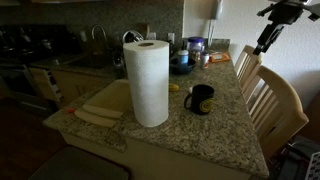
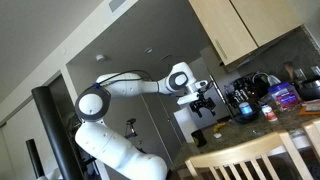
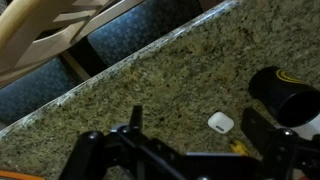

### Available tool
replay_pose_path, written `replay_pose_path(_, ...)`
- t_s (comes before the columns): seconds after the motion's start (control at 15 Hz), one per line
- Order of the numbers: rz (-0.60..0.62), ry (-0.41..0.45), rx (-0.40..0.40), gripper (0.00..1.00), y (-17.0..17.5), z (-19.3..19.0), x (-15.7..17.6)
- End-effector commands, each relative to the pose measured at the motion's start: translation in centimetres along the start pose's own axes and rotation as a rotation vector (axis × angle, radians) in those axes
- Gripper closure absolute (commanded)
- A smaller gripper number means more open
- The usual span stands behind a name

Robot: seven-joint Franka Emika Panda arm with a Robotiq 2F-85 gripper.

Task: Pick the bottle in the bowl and put it on the counter

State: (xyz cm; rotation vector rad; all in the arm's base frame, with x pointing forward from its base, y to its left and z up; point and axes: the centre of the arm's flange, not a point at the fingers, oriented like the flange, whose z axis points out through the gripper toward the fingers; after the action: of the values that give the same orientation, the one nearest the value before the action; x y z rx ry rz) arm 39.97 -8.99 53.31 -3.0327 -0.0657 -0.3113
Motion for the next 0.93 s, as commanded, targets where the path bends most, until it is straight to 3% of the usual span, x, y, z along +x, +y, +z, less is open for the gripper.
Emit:
replay_pose_path(0.0, 0.0, 0.0, 0.0, 0.0, 0.0, 0.0, 0.0)
replay_pose_path(0.73, 0.0, 0.0, 0.0, 0.0, 0.0, 0.0, 0.0)
replay_pose_path(0.87, 0.032, 0.108, 0.002, 0.0, -1.4, -1.5, 2.3)
